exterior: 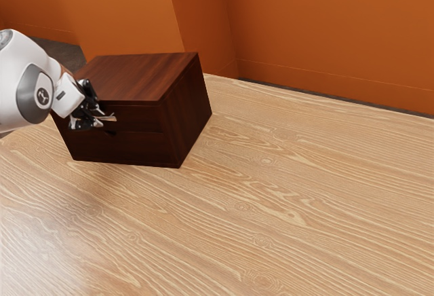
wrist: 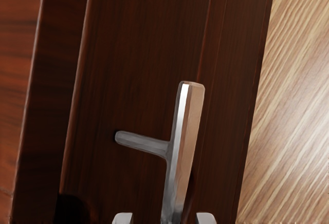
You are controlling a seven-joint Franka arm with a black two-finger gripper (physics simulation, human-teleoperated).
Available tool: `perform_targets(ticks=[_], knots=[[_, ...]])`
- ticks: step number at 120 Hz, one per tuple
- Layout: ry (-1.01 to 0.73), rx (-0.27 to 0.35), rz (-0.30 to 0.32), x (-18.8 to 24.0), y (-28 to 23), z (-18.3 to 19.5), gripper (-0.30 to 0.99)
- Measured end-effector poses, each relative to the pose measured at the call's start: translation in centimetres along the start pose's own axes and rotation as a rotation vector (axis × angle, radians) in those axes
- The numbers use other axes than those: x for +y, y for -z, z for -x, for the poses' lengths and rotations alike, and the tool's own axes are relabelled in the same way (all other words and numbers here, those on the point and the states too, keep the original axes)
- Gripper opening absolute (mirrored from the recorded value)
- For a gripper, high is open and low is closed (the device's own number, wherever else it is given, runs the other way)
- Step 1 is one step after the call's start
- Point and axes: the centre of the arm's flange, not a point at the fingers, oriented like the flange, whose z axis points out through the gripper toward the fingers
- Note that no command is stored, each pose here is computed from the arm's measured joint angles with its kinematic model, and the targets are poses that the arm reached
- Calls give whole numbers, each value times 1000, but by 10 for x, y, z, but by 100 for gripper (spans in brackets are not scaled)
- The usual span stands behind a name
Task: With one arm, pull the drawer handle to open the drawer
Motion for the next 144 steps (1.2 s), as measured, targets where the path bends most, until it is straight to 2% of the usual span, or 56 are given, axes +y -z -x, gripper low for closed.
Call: perform_targets(ticks=[23,50,144], knots=[[22,-11,-3,1,3,12,1],[25,-11,-5,1,5,13,-5],[45,-13,10,33,32,17,-6]])
